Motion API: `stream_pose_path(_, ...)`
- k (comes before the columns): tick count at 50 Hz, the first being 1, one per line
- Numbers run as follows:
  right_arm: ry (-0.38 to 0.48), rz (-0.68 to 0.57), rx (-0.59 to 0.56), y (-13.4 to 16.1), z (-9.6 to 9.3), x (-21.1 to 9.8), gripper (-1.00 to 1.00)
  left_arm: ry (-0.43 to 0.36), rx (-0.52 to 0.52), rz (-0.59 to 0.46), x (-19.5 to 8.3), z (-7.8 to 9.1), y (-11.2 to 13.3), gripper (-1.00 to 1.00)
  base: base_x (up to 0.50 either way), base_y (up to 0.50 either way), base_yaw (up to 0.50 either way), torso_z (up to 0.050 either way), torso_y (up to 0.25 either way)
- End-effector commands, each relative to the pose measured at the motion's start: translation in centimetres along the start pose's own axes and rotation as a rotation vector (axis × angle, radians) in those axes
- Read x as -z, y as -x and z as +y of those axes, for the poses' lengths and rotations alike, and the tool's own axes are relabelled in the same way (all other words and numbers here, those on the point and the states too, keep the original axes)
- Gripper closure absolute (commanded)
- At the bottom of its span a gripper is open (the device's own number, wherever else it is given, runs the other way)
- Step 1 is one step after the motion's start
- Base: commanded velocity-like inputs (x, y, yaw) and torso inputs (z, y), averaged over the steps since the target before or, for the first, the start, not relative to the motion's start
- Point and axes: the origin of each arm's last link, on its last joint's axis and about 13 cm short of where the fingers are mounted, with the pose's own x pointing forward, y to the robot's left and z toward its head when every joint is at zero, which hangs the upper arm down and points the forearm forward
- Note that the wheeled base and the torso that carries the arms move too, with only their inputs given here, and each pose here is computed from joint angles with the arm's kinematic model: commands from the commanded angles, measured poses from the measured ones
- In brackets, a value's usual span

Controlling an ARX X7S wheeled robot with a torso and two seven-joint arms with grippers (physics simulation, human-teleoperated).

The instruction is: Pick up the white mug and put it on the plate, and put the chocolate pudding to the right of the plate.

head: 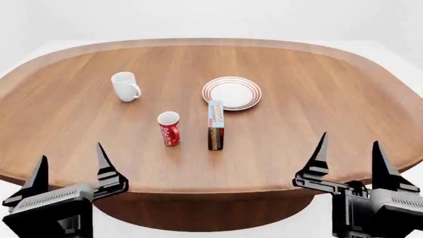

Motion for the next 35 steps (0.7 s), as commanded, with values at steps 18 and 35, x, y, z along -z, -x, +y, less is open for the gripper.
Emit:
stream_pose_path(18, -0.016, -0.505, 0.143, -0.1, -2.7, -7.2, -1.00, -0.027, -0.263, -0.423, -6.9, 4.2, 0.8, -1.00, 0.00, 0.00, 0.00, 0.000, 0.000)
stream_pose_path(35, -0.017, -0.545, 0.092, 0.3, -2.3, -7.2, -1.00, -0.019, -0.289, -0.461, -7.4, 4.6, 1.6, -1.00, 0.26, 0.00, 0.00, 0.000, 0.000)
